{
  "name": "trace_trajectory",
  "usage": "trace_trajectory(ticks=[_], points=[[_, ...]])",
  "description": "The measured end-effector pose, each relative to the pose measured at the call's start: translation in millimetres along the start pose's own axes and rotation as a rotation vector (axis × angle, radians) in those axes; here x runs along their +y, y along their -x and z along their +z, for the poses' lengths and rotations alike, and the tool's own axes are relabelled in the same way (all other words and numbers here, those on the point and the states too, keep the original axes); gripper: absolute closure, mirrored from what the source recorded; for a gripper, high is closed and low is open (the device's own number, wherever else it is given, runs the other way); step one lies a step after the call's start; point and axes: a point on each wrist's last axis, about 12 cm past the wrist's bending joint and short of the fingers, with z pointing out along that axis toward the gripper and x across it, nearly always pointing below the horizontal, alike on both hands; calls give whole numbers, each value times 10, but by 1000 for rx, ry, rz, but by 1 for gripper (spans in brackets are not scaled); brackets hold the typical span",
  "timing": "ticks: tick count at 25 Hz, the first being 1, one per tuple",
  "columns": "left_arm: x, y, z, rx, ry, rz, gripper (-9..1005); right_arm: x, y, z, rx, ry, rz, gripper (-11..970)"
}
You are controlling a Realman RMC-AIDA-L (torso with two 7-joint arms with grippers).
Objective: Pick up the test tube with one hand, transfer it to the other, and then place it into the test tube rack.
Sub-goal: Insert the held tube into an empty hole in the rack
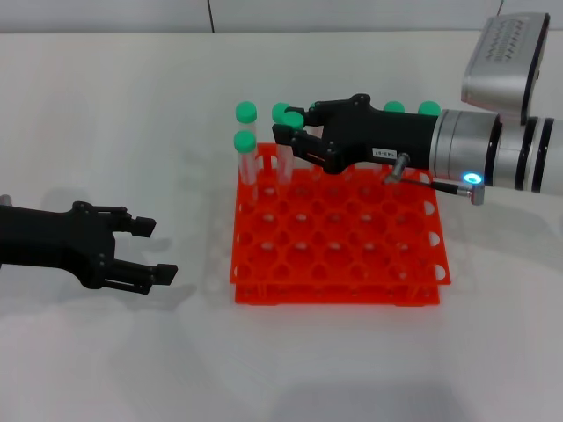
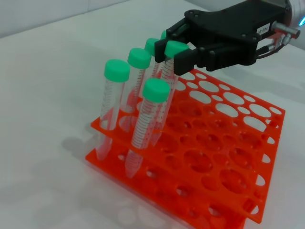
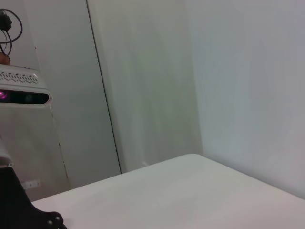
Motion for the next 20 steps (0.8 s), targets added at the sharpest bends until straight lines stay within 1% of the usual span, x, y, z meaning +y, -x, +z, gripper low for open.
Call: trace_trajectory(ticks=[20], points=[[-3, -9, -2, -2, 0, -2, 117, 54, -3, 43, 5, 23, -8, 669]])
